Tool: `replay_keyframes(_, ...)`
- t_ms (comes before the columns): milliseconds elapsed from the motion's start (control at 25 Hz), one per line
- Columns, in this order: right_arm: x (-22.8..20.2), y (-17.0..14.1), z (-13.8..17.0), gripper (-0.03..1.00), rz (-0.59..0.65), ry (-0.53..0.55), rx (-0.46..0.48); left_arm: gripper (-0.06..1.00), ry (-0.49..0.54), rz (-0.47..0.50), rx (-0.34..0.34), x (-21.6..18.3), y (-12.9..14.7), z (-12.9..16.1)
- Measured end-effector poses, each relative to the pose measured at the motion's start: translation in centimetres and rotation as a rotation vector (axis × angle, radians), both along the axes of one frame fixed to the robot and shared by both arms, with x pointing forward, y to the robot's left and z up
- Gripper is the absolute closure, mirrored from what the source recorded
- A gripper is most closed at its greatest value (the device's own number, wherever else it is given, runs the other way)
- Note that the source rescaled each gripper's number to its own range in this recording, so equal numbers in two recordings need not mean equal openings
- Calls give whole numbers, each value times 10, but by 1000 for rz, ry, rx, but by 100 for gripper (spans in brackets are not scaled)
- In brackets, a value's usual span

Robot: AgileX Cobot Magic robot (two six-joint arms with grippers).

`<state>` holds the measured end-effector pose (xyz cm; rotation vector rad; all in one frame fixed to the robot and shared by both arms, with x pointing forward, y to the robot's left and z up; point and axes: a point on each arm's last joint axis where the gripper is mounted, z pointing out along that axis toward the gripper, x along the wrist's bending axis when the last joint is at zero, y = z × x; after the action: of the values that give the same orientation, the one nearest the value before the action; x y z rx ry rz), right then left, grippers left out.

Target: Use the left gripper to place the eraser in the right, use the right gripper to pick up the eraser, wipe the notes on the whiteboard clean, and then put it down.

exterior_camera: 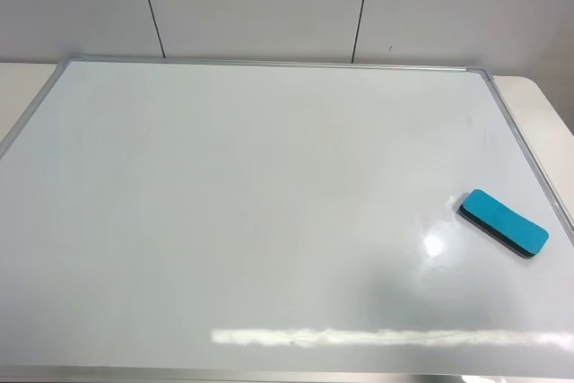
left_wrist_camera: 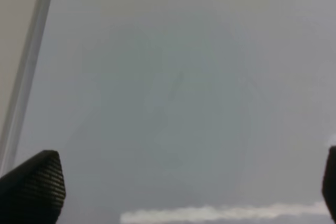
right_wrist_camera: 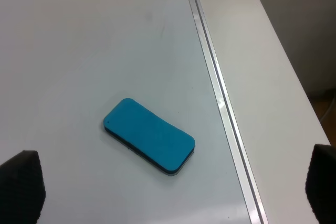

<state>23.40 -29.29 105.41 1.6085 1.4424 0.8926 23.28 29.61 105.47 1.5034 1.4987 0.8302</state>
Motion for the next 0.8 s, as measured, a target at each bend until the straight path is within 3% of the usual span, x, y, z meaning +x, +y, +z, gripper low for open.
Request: replay_keyframes(800, 0, 0, 0, -3, 0, 0, 0, -6, 0, 0, 0, 0, 0, 0)
